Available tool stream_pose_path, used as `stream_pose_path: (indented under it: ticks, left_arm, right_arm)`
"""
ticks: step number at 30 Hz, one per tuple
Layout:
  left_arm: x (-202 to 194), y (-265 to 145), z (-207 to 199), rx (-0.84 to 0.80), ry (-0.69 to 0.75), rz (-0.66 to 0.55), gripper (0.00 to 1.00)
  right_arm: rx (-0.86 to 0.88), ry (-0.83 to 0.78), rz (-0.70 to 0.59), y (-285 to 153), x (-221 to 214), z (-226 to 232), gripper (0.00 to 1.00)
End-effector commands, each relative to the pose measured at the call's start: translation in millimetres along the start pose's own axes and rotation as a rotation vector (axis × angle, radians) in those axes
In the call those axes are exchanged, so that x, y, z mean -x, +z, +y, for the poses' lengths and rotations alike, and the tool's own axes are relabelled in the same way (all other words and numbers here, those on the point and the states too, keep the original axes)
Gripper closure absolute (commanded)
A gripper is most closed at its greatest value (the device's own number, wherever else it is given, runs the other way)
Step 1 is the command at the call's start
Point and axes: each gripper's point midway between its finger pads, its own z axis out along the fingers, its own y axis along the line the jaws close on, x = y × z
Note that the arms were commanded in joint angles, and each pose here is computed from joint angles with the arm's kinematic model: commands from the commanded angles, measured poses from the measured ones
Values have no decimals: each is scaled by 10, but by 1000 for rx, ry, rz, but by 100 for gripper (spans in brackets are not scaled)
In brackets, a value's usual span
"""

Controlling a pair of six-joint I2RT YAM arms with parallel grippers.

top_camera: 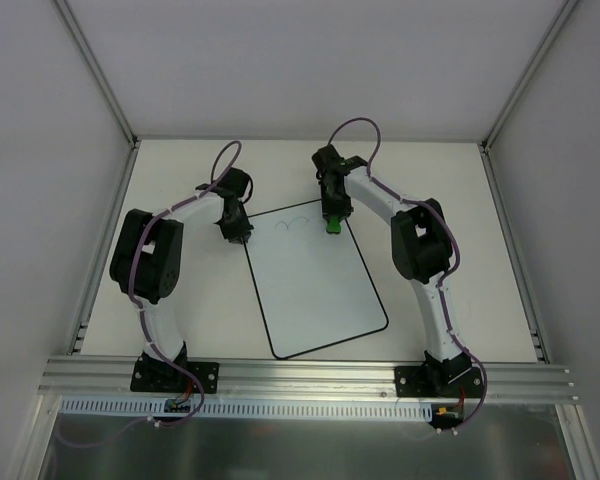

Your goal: Erase the whiteboard

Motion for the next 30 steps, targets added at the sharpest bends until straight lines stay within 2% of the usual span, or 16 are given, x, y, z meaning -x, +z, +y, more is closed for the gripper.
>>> stream_pose_path:
  ticks: [1,2,4,14,27,30]
  left_arm:
    - [44,48,45,25,22,3,86]
    - [21,61,55,27,24,11,95]
    - [-15,97,64,26,28,27,100]
    - [-291,153,88,19,96,96,100]
    - [-624,76,-237,-40,175,120,100]
    - [-701,62,-265,-50,172,126,100]
  right_arm:
    - [33,-22,12,-9,-95,138,100]
    - [31,-21,8,0,-86,137,100]
    - [35,-23,1,-4,-52,151,100]
    - [95,-114,36,3,-15,540,100]
    - [212,-268,61,-87,-359,1362,100]
    - [215,-262,52,-91,-338,1395,100]
